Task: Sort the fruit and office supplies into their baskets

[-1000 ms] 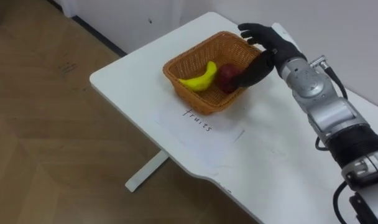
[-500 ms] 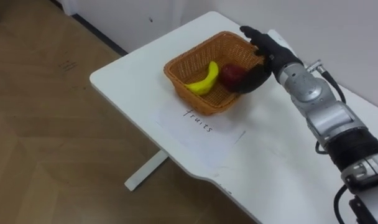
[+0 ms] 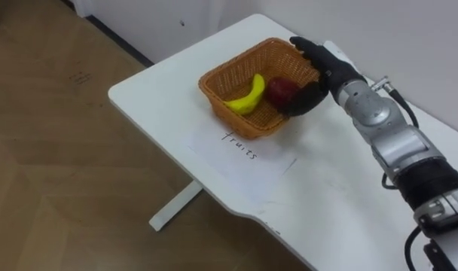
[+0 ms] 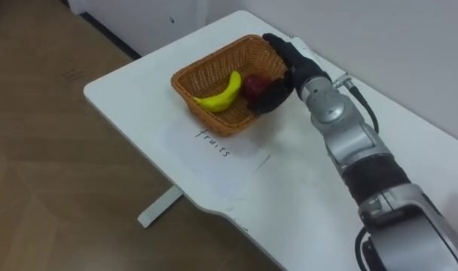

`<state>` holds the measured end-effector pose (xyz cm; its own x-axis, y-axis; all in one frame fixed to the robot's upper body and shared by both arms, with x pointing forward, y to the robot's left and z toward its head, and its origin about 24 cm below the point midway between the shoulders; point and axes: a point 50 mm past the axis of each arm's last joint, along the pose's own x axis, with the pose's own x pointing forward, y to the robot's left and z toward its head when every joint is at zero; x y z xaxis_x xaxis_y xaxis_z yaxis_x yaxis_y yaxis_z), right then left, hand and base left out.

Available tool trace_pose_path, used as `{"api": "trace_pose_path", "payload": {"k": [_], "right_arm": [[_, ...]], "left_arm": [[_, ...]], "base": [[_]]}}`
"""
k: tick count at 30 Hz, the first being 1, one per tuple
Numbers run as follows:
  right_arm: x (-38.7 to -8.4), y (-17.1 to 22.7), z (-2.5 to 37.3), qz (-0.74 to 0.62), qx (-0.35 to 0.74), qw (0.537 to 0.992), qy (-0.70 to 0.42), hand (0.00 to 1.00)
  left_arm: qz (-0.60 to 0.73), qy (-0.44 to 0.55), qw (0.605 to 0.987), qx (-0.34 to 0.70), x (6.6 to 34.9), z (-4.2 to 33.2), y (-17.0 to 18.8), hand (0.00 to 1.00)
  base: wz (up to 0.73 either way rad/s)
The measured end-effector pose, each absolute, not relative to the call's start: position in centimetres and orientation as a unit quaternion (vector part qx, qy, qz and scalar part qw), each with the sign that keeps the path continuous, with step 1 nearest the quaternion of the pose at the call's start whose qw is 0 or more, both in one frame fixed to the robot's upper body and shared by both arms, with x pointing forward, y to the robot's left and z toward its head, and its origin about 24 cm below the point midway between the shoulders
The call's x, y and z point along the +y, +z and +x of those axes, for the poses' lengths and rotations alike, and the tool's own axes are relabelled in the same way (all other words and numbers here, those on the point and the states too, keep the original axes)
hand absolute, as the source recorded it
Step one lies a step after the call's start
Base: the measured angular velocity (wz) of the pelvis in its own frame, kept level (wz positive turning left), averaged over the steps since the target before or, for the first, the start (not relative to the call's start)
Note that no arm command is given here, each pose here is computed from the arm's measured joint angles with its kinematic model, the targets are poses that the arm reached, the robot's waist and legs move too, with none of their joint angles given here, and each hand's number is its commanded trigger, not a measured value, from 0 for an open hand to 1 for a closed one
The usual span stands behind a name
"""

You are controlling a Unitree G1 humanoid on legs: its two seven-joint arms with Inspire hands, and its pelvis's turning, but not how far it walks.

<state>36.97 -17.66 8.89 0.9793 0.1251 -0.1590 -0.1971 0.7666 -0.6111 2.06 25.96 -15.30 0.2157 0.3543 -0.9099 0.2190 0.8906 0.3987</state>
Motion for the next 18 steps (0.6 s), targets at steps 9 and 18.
{"api": "trace_pose_path", "payload": {"k": [9, 18], "right_arm": [[-19.0, 14.0, 37.2, -0.289, -0.050, 0.956, 0.007, 0.00], [-21.1, 19.1, 36.2, -0.312, -0.141, 0.938, -0.042, 0.00]], "left_arm": [[0.235, 0.051, 0.753, 0.613, 26.0, 2.9, -15.1, 0.00], [0.243, 0.061, 0.781, 0.572, 26.2, 5.8, -14.6, 0.00]], "base": [[-0.12], [-0.29]]}}
